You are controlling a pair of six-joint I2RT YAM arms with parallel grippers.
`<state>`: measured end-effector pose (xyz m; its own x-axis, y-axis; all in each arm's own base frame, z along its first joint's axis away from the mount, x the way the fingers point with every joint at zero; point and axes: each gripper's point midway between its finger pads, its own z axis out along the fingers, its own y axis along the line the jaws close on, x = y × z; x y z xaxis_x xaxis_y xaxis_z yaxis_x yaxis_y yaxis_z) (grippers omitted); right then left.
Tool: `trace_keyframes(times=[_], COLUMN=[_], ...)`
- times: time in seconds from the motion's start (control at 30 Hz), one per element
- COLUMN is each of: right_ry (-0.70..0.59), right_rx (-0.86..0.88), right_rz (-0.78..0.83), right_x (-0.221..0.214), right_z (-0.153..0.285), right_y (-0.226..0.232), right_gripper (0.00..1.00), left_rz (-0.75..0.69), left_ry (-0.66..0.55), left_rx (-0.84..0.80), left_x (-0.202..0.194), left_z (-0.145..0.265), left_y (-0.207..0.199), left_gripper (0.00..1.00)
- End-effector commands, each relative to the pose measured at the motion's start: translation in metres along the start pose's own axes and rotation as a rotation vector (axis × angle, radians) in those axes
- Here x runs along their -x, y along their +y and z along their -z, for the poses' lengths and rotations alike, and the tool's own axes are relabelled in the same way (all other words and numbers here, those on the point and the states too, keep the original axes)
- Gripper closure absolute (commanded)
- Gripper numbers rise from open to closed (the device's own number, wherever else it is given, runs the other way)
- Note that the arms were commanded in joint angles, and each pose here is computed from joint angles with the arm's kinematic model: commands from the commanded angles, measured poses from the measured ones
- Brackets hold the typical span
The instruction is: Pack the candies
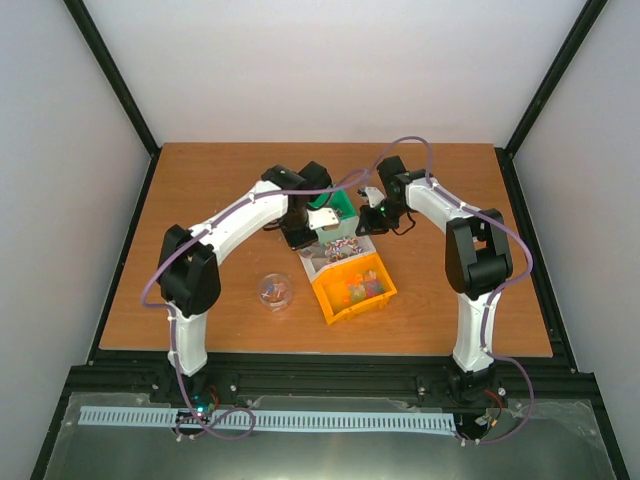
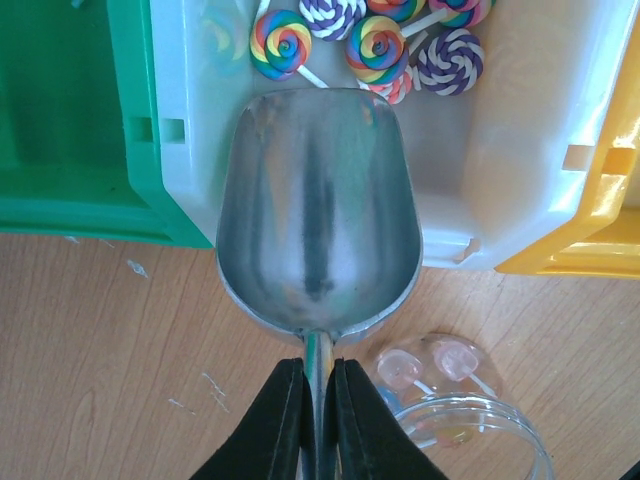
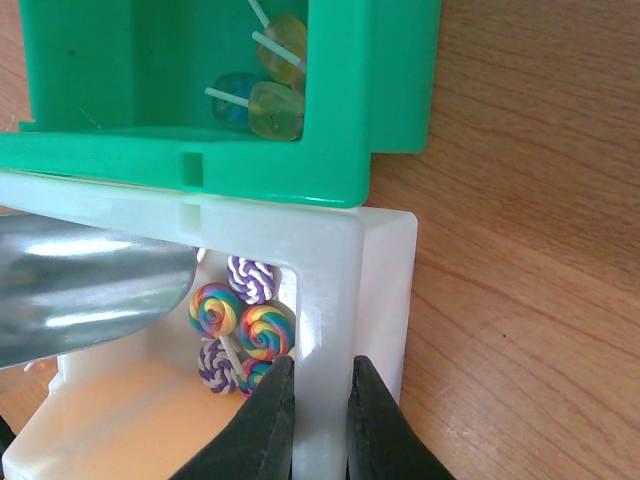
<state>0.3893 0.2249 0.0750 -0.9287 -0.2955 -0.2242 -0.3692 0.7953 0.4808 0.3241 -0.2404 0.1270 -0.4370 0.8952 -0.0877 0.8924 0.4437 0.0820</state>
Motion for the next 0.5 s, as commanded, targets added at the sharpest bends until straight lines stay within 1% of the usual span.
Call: trace_keyframes(times=[0.0,0.13,0.23,0.47], right_ry=[0.021,0.021,0.018,0.012], right_rx=[0.049,0.045,0.041,0.02], right_rz=[0.01,0.01,0.011,0.005], right_x=[-0.001,0.0,0.001,0.003], right_z=[-0.009,-0.009,-0.009,-0.009], right_y=[0.009,0.008,0.008,0.004], right_gripper=[0.97,0.97,0.97,0.97], left_rz=[0.016,0.025,0.031,0.035], left_ry=[-0.029,-0.091,-0.154,-0.259], left_rx=[-0.023,-0.033,-0.029,-0.004], left_x=[0.014,0.029,0.041,0.048], left_z=[-0.033,-0.033,-0.023,0.001], left_y=[-0.005,-0.005,-0.003,-0.002], left_gripper=[0.99,0.99,0.99,0.99])
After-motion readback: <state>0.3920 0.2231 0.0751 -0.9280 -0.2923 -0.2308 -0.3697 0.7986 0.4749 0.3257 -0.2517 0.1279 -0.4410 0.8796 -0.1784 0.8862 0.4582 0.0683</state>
